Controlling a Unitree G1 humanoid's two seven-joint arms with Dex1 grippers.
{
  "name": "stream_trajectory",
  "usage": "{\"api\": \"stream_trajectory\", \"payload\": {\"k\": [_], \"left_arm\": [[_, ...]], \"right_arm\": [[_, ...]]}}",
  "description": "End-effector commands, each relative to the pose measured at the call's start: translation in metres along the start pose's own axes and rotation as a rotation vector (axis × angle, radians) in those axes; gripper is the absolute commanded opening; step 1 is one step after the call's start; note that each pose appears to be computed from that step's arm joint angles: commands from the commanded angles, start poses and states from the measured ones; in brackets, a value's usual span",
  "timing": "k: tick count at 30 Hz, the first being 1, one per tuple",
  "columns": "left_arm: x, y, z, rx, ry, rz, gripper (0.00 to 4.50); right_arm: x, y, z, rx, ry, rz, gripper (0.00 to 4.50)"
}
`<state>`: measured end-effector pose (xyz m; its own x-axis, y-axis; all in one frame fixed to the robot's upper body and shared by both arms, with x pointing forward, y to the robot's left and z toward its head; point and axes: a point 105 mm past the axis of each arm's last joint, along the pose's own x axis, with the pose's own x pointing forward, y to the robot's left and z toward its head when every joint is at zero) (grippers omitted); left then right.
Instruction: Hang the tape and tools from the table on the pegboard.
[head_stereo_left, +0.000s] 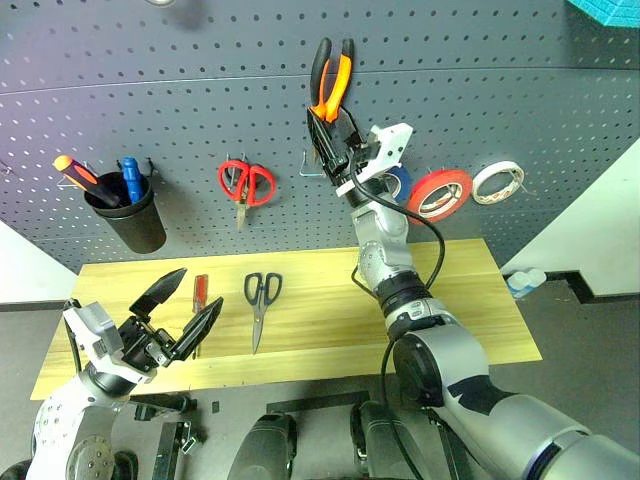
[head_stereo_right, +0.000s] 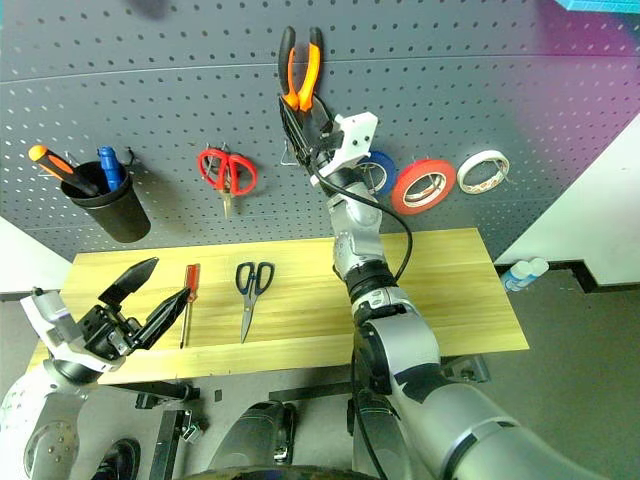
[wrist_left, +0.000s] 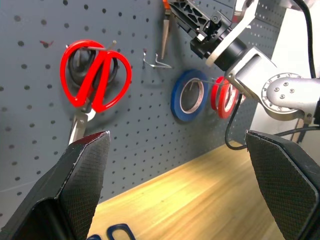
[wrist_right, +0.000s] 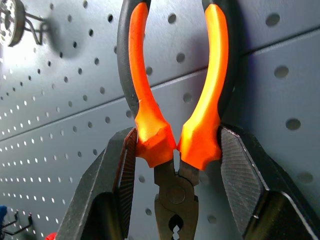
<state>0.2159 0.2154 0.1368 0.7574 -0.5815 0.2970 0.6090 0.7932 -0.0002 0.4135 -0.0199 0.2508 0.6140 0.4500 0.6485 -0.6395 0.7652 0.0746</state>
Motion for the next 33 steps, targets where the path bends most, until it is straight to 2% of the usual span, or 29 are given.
{"api": "stream_trajectory", "payload": {"k": [1,17,24,33], "left_arm": [[0.001,-0.005,0.010,0.020,-0.024,-0.019,4.50],[-0.004,-0.009,0.013,0.016,-0.014,-0.002,4.50],[-0.004,-0.009,0.010,0.011,-0.014,0.004,4.50],[-0.003,-0.008,0.008,0.009,-0.016,0.003,4.50]], "right_arm": [[0.010,0.011,0.011,-0.041,-0.054,0.028,2.10],[-0.016,0.017,-0.028,-0.181,0.083,0.049,2.10],[-0.017,0.015,-0.028,-0.180,0.088,0.045,4.40],[-0.017,0.008,-0.013,-0.162,0.016,0.010,4.45]]}}
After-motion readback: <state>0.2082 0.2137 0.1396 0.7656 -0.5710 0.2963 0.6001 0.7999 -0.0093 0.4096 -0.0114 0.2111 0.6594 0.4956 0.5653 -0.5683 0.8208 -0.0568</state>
